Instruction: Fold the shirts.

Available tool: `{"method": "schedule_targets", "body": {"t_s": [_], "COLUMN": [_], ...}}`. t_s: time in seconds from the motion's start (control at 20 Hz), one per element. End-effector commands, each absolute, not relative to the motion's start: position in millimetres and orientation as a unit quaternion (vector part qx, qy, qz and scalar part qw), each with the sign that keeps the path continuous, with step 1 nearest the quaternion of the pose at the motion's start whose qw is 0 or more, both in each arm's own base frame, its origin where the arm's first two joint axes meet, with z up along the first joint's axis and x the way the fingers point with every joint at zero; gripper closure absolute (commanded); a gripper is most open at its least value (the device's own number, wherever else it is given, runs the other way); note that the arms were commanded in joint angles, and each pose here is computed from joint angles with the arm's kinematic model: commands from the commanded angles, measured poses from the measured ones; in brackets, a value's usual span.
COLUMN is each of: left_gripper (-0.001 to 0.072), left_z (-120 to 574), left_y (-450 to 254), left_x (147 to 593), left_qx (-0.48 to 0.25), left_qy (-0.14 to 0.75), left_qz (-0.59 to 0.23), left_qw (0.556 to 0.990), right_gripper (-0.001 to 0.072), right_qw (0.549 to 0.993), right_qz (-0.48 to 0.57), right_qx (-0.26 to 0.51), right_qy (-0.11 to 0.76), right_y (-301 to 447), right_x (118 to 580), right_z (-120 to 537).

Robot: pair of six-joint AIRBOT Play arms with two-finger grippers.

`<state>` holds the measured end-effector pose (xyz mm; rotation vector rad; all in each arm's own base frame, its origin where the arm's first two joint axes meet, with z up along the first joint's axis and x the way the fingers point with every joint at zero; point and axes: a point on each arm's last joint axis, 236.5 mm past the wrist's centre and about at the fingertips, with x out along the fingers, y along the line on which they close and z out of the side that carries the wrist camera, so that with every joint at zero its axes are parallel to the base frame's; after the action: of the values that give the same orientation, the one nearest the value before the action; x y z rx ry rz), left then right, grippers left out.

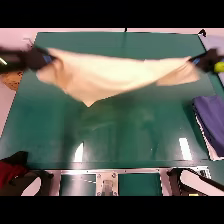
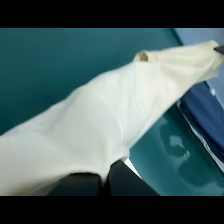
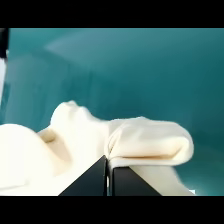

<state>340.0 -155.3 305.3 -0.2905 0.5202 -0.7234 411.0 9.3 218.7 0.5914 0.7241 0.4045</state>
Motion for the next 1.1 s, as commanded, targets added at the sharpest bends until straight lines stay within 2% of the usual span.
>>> {"method": "schedule_targets", "body": {"t_s": [0.0, 0.1, 0.25, 0.45, 0.6, 0.8, 0.95, 1.05], "left_gripper": [0.0685, 0.0685, 0.0685, 0.0684, 0.0685, 0.0684, 0.0684, 0.0684], "left_z": [442.5, 479.4, 495.0, 458.9, 385.8, 262.0, 171.6, 105.6], "left_y": [-146.1, -137.5, -124.5, -111.1, -119.8, -134.3, -156.6, -180.2], "left_x": [314.4, 300.5, 297.6, 329.0, 374.3, 449.5, 494.2, 510.6], "left_qx": [-0.073, -0.039, -0.010, 0.012, -0.005, -0.072, -0.149, -0.167], "left_qy": [0.079, 0.029, 0.006, 0.065, 0.186, 0.340, 0.417, 0.466], "left_qz": [-0.338, -0.317, -0.284, -0.257, -0.288, -0.330, -0.358, -0.362], "left_qw": [0.935, 0.947, 0.959, 0.964, 0.939, 0.878, 0.822, 0.790], "right_gripper": [0.0695, 0.0695, 0.0695, 0.0695, 0.0695, 0.0694, 0.0694, 0.0694], "right_qw": [0.932, 0.955, 0.973, 0.966, 0.937, 0.852, 0.805, 0.784], "right_qz": [0.196, 0.179, 0.149, 0.148, 0.168, 0.192, 0.146, 0.103], "right_qx": [0.199, 0.163, 0.120, 0.121, 0.173, 0.271, 0.330, 0.359], "right_qy": [0.229, 0.173, 0.130, 0.174, 0.253, 0.405, 0.471, 0.496], "right_y": [25.4, 29.7, 35.4, 43.9, 54.2, 83.5, 90.6, 85.3], "right_x": [356.5, 326.8, 290.6, 272.5, 276.1, 269.8, 259.7, 254.0], "right_z": [337.0, 376.9, 402.5, 372.9, 296.1, 137.3, 26.5, -25.0]}}
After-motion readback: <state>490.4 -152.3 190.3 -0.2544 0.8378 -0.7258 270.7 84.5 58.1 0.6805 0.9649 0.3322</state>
